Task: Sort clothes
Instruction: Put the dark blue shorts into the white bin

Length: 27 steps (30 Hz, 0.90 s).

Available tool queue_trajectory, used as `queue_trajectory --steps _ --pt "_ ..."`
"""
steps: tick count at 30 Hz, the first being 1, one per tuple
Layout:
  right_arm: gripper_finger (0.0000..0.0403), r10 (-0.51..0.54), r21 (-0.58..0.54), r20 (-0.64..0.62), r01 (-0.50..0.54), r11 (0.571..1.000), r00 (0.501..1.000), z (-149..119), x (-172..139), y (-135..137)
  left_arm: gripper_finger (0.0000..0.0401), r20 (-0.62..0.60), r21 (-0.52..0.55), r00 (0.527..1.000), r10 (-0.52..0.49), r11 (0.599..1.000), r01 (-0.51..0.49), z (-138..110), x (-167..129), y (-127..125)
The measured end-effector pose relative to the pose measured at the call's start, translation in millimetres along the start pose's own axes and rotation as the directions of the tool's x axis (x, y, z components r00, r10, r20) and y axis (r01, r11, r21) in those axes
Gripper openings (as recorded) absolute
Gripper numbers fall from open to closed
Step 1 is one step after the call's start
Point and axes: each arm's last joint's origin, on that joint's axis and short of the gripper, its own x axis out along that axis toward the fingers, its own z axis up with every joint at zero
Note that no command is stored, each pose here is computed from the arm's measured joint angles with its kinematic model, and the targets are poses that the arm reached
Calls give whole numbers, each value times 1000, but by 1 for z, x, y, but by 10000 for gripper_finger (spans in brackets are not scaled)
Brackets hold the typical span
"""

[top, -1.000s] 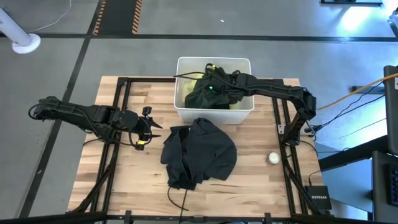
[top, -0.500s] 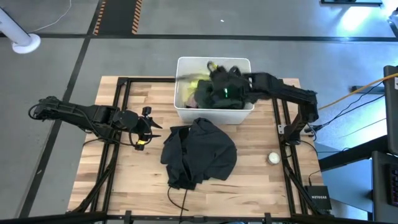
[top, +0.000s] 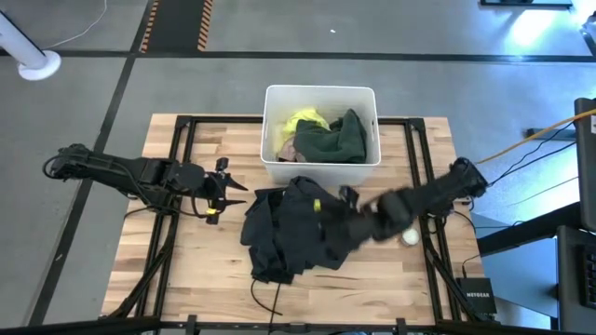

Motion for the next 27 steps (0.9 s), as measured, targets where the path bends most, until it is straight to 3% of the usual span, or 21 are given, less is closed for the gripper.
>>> queue_trajectory --steps 6,11,17,23,27 --pt "211 -51 1 -50 52 999 997 -46 13 22 153 -58 -16 998 -8 1000 7 -3 13 -3" --pt "211 -97 -28 -35 96 995 995 -64 29 25 153 -186 0 982 -33 999 33 -13 37 -10" --pt "211 -187 -64 -14 186 981 982 -69 35 17 153 -349 41 936 -48 997 67 -29 58 -17" --pt "211 -298 -166 115 314 935 948 -64 35 12 153 -342 38 934 -100 992 120 -28 62 -19" --pt "211 -332 -184 115 349 919 936 -55 41 2 153 -318 31 939 -126 989 143 -26 62 -20"
